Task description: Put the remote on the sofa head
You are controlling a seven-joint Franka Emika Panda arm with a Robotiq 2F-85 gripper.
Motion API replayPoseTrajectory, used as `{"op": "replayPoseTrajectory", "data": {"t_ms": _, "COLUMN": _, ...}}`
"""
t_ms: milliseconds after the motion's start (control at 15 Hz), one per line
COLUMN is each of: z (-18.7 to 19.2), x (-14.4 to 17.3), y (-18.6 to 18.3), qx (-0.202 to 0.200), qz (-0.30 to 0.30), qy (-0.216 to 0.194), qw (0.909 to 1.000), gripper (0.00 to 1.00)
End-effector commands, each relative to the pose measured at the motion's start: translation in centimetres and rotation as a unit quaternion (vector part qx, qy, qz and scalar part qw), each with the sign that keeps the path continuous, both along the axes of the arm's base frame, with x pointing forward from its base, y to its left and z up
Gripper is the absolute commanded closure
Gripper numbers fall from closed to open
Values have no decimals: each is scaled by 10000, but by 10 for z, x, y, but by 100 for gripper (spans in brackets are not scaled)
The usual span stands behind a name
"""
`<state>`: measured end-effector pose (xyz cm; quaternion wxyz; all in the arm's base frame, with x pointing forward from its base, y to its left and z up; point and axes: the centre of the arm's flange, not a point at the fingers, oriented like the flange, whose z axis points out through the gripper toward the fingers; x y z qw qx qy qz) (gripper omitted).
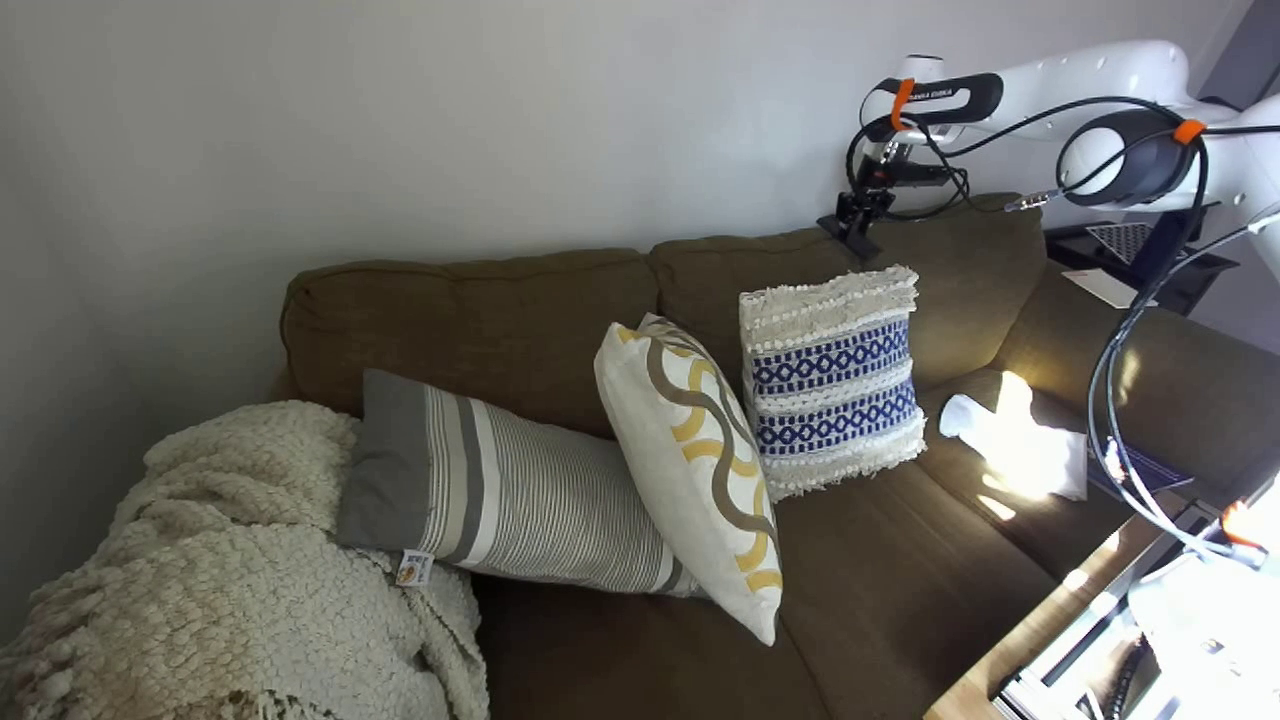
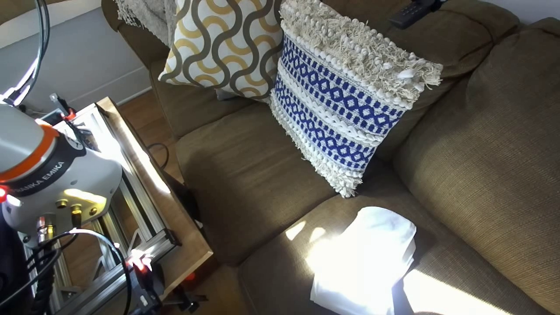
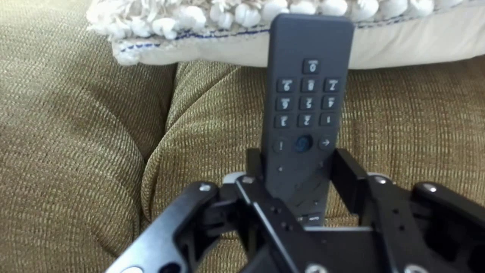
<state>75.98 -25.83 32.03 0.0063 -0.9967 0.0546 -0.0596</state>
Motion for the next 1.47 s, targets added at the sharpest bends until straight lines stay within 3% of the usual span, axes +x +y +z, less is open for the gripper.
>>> {"op": "replayPoseTrajectory", "data": {"t_ms": 0, "z": 1, "x": 52, "y": -2, "qx": -221, "qz": 223, "qy": -458, "qw": 9985, "gripper": 75}}
{"op": "replayPoseTrajectory", "data": {"t_ms": 267, "z": 16, "x": 78, "y": 11, "qx": -277, "qz": 391, "qy": -857, "qw": 9952, "gripper": 75}}
{"op": "replayPoseTrajectory", "data": {"t_ms": 533, "z": 12, "x": 87, "y": 25, "qx": -142, "qz": 622, "qy": -836, "qw": 9945, "gripper": 75}}
{"op": "replayPoseTrajectory", "data": {"t_ms": 600, "z": 13, "x": 38, "y": 38, "qx": -227, "qz": 471, "qy": -814, "qw": 9953, "gripper": 50}}
{"op": "replayPoseTrajectory", "data": {"t_ms": 733, "z": 7, "x": 40, "y": 42, "qx": -206, "qz": 540, "qy": -798, "qw": 9951, "gripper": 50}}
{"op": "replayPoseTrajectory", "data": {"t_ms": 800, "z": 6, "x": 40, "y": 43, "qx": -204, "qz": 553, "qy": -790, "qw": 9951, "gripper": 75}}
{"op": "replayPoseTrajectory", "data": {"t_ms": 1067, "z": -9, "x": 63, "y": 53, "qx": -146, "qz": 530, "qy": -1235, "qw": 9908, "gripper": 75}}
{"op": "replayPoseTrajectory", "data": {"t_ms": 1400, "z": -32, "x": 84, "y": 53, "qx": 126, "qz": 505, "qy": -1311, "qw": 9900, "gripper": 75}}
